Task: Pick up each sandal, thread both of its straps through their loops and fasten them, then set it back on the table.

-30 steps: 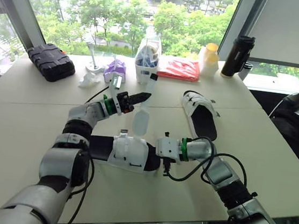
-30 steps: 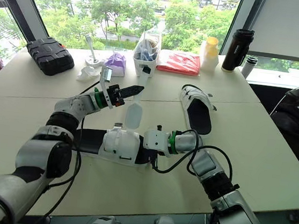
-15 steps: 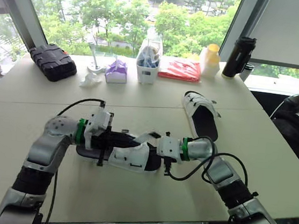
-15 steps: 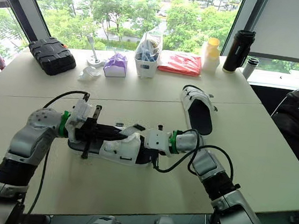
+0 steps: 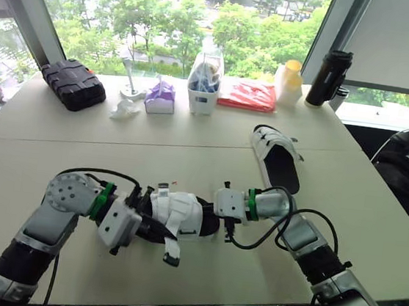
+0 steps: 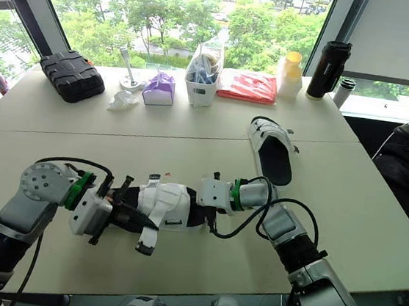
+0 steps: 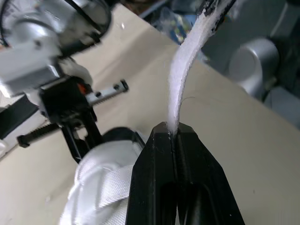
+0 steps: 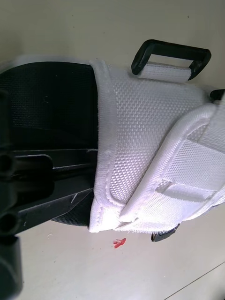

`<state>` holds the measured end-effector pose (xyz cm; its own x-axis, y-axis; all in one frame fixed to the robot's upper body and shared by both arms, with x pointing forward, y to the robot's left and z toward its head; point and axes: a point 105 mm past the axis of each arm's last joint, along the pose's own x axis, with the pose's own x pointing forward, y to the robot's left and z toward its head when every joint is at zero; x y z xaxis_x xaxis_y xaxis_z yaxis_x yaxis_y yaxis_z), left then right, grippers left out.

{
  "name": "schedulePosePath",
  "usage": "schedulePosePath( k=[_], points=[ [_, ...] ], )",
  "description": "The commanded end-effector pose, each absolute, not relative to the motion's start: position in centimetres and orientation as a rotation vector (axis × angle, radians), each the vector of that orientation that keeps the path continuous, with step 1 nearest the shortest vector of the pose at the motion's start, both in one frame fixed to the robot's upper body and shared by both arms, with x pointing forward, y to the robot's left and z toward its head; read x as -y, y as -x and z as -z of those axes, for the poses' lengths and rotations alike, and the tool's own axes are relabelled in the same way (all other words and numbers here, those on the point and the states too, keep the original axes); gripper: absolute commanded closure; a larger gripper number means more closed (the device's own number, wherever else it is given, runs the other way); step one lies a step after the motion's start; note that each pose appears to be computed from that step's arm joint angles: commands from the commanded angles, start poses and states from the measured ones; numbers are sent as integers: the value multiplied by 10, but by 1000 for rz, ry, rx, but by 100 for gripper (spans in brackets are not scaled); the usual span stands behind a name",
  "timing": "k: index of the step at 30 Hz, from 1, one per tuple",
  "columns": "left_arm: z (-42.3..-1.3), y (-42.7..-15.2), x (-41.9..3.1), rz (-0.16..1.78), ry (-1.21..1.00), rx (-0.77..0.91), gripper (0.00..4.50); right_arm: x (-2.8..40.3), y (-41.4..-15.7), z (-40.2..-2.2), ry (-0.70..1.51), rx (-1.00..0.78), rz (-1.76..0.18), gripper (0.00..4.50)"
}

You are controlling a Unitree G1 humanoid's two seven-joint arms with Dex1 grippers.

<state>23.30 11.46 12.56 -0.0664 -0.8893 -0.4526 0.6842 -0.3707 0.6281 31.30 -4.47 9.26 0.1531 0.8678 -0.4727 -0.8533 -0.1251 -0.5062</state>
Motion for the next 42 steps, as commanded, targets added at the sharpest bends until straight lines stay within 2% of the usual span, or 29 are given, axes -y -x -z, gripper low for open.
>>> schedulePosePath(
  k=[1, 6, 7, 11, 14, 19, 22, 26, 31, 37, 40, 41, 42],
  points=[
    [-113, -234, -117, 1665, -1061, 307, 277, 48, -312, -84, 862, -21, -1487, 450],
    [-91, -220, -126, 1623, -1073, 281, 23, 48, -308, -83, 861, -26, -1496, 450],
    [-86, -214, -130, 1630, -1070, 254, 11, 49, -308, -82, 860, -27, -1498, 450],
    [-78, -193, -143, 1593, -908, 117, 11, 50, -306, -81, 857, -33, -1503, 450],
    [-72, -178, -151, 1409, -489, -86, 11, 51, -303, -80, 852, -42, -1510, 450],
    [-57, -157, -151, 1269, -116, -314, 11, 52, -299, -78, 850, -57, -1522, 450],
    [-55, -152, -145, 1241, -6, -363, 11, 53, -297, -78, 851, -61, -1527, 450],
    [-53, -177, -134, 1064, 268, -417, 11, 55, -298, -80, 854, -70, -1530, 450],
    [-52, -188, -119, 1058, 411, -466, 11, 58, -295, -79, 858, -80, -1534, 450],
    [-61, -199, -99, 1106, 477, -462, 11, 58, -297, -81, 860, -81, -1522, 450],
    [-61, -204, -93, 1131, 457, -463, 98, 58, -298, -82, 860, -81, -1515, 450],
    [-60, -205, -91, 1140, 457, -471, 139, 58, -298, -82, 861, -80, -1514, 450],
    [-60, -205, -89, 1150, 455, -474, 203, 58, -298, -82, 861, -80, -1513, 450]
  ],
)
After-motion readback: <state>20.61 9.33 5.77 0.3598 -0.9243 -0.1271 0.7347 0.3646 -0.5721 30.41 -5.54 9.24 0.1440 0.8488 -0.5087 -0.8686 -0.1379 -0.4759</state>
